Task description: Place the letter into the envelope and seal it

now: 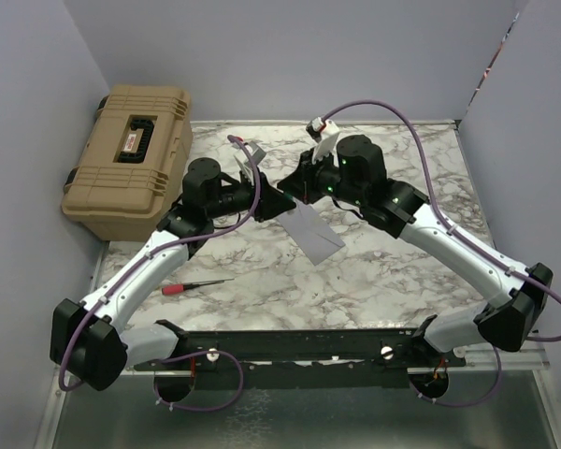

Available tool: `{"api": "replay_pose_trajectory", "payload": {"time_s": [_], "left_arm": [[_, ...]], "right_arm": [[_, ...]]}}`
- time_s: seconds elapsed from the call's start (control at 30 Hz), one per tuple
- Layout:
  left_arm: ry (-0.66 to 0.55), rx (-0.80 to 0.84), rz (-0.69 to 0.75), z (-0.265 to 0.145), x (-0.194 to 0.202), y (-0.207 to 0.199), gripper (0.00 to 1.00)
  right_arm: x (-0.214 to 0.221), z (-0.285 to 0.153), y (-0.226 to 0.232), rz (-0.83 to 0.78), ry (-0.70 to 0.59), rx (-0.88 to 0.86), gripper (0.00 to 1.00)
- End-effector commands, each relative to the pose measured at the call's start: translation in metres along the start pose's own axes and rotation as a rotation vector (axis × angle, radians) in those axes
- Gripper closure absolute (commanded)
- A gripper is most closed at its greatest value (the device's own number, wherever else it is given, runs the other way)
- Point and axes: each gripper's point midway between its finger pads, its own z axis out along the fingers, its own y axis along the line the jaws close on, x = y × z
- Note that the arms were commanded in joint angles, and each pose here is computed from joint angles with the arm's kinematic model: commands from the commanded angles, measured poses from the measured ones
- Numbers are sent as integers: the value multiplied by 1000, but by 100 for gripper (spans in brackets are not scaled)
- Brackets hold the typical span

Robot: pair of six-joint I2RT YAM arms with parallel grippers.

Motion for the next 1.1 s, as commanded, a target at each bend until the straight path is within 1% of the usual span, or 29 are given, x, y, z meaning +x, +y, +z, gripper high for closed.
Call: {"api": "replay_pose_trajectory", "payload": {"time_s": [0.0,0.13,0.2,0.3,0.47,0.53,0.6,0.67,0.77,0.8,0.83,0.87,0.9,0.97,1.0,1.07], "left_arm": [[9,181,104,-11,-5,-38,100],[57,307,117,-17,5,-56,100],[63,346,134,-21,6,-63,100],[57,383,162,-26,5,-71,100],[52,452,220,-36,7,-84,100],[50,467,233,-38,7,-88,100],[44,469,238,-39,6,-89,100],[35,453,236,-38,3,-88,100],[2,366,204,-32,-6,-77,100],[-12,331,189,-30,-10,-73,87],[-29,291,166,-28,-14,-67,66],[-54,259,143,-25,-18,-63,53],[-85,228,119,-23,-24,-59,42],[-137,163,47,-18,-30,-47,30],[-153,136,12,-17,-32,-42,26],[-182,93,-57,-13,-35,-33,24]], "right_arm": [[-10,-20,29,-127,-23,-164,100],[-1,-51,79,-310,-41,-522,100],[5,-68,96,-391,-66,-664,100],[9,-84,110,-453,-79,-776,100],[17,-100,124,-506,-84,-925,100],[16,-101,126,-509,-90,-941,100],[12,-97,125,-492,-103,-913,100],[2,-87,118,-446,-128,-823,100],[-25,-67,96,-309,-212,-598,100],[-34,-61,87,-265,-240,-524,100],[-39,-56,79,-223,-261,-468,100],[-43,-51,71,-189,-280,-411,100],[-47,-47,63,-151,-298,-365,100],[-50,-40,51,-79,-327,-294,100],[-51,-36,45,-42,-342,-261,100],[-55,-32,32,11,-372,-194,100]]}}
